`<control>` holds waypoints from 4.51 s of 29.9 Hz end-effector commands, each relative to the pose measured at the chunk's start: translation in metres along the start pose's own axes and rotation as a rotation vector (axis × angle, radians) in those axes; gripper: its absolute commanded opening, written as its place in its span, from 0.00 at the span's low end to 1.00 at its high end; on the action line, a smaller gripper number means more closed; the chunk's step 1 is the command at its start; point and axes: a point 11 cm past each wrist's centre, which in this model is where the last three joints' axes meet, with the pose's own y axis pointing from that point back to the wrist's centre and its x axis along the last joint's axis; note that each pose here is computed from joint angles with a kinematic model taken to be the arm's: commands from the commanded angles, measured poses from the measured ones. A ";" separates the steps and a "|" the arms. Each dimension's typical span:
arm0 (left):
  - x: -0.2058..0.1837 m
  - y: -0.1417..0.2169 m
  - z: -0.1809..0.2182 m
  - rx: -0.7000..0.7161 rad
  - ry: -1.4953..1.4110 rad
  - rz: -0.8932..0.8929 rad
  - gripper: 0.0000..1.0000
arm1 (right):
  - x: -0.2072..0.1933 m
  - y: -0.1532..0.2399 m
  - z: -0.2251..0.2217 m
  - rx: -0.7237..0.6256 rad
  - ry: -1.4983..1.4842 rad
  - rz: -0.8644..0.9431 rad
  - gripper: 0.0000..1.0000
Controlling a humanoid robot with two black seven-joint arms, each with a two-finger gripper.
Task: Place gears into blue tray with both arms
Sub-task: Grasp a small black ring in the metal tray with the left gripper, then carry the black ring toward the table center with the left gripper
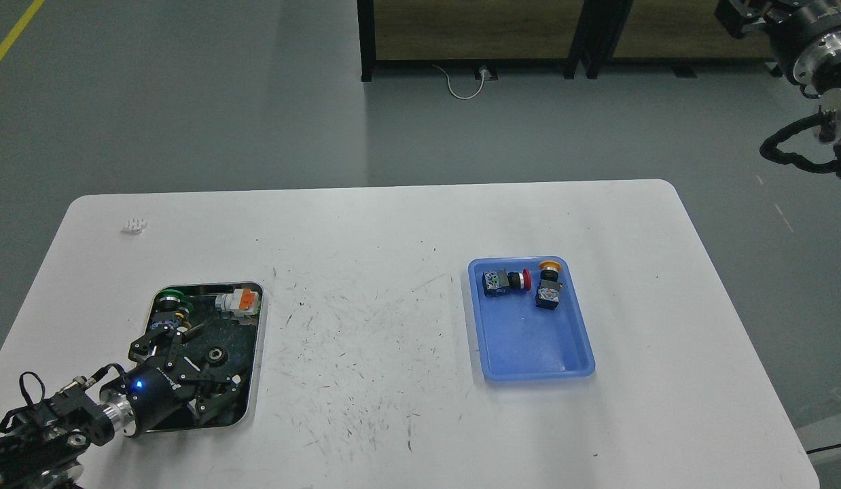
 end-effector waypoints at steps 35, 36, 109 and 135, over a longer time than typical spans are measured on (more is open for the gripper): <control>0.004 0.001 -0.011 0.094 0.032 0.005 0.57 | 0.000 0.000 0.003 -0.006 0.018 0.003 1.00; 0.004 0.001 -0.012 0.095 0.032 0.005 0.57 | 0.000 0.000 0.003 -0.006 0.020 0.002 1.00; -0.164 -0.108 0.160 -0.094 -0.198 -0.568 0.27 | -0.037 -0.005 0.018 -0.032 0.070 -0.033 1.00; -0.167 -0.136 0.128 0.009 -0.226 -0.471 0.28 | -0.043 -0.005 0.028 -0.052 0.102 -0.040 1.00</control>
